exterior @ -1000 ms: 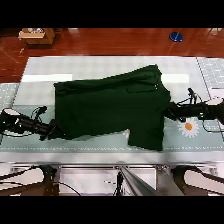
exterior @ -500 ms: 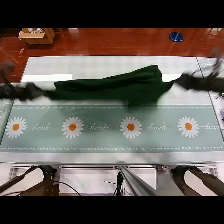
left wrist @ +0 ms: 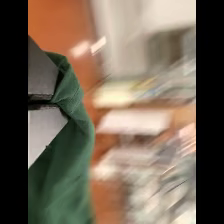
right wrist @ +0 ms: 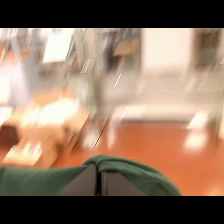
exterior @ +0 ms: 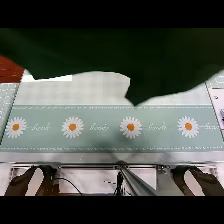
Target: Fold the shirts.
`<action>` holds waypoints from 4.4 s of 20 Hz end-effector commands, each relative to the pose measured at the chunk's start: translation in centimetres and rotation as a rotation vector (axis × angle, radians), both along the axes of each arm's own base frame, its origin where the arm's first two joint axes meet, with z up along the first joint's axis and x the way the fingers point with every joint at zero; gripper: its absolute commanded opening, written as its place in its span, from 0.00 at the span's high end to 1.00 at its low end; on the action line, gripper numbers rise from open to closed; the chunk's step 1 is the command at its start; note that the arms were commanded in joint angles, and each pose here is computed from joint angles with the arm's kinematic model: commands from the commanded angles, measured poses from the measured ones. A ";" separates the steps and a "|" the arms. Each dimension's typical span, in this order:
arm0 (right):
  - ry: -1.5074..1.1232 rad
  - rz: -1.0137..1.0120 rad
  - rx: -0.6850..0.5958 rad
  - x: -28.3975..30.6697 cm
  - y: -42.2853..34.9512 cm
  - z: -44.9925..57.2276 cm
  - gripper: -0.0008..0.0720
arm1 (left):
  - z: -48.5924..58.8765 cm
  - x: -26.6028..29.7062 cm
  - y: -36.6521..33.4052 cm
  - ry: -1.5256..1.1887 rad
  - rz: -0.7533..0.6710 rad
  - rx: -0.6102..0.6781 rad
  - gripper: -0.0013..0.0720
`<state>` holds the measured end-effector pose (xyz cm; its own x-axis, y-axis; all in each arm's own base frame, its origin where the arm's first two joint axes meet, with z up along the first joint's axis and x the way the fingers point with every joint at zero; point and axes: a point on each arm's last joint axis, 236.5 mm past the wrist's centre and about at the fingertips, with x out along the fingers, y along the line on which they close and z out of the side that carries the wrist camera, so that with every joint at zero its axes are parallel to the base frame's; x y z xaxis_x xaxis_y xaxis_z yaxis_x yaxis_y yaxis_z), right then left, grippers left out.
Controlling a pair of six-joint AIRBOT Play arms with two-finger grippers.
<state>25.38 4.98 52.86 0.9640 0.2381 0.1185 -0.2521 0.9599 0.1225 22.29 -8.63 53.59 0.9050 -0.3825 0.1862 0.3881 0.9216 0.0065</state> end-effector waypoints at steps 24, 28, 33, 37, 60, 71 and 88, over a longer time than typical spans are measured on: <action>1.230 0.018 -0.148 4.3 -4.1 -32.8 0.96 | -33.5 1.1 3.9 1.177 0.049 -0.130 0.95; 1.155 0.053 -0.155 12.9 -2.1 -36.2 0.96 | -35.9 8.6 4.7 1.173 0.023 -0.161 0.95; 0.983 -0.016 -0.102 20.9 -2.8 -37.5 0.96 | -39.1 17.2 6.2 1.082 0.068 -0.163 0.95; 0.881 -0.041 -0.038 25.6 -3.0 -38.4 0.96 | -41.2 23.0 7.3 0.979 0.138 -0.167 0.95; 1.239 -0.018 -0.097 25.0 -3.7 -52.4 0.96 | -55.0 25.0 4.9 1.326 0.021 -0.122 0.95; 1.489 0.010 -0.038 21.8 -2.8 -59.4 0.91 | -60.6 21.8 4.3 1.608 0.039 -0.246 0.95; 1.595 0.120 0.264 7.1 -7.8 -55.7 0.32 | -60.1 0.1 10.1 1.943 -0.062 -0.594 0.13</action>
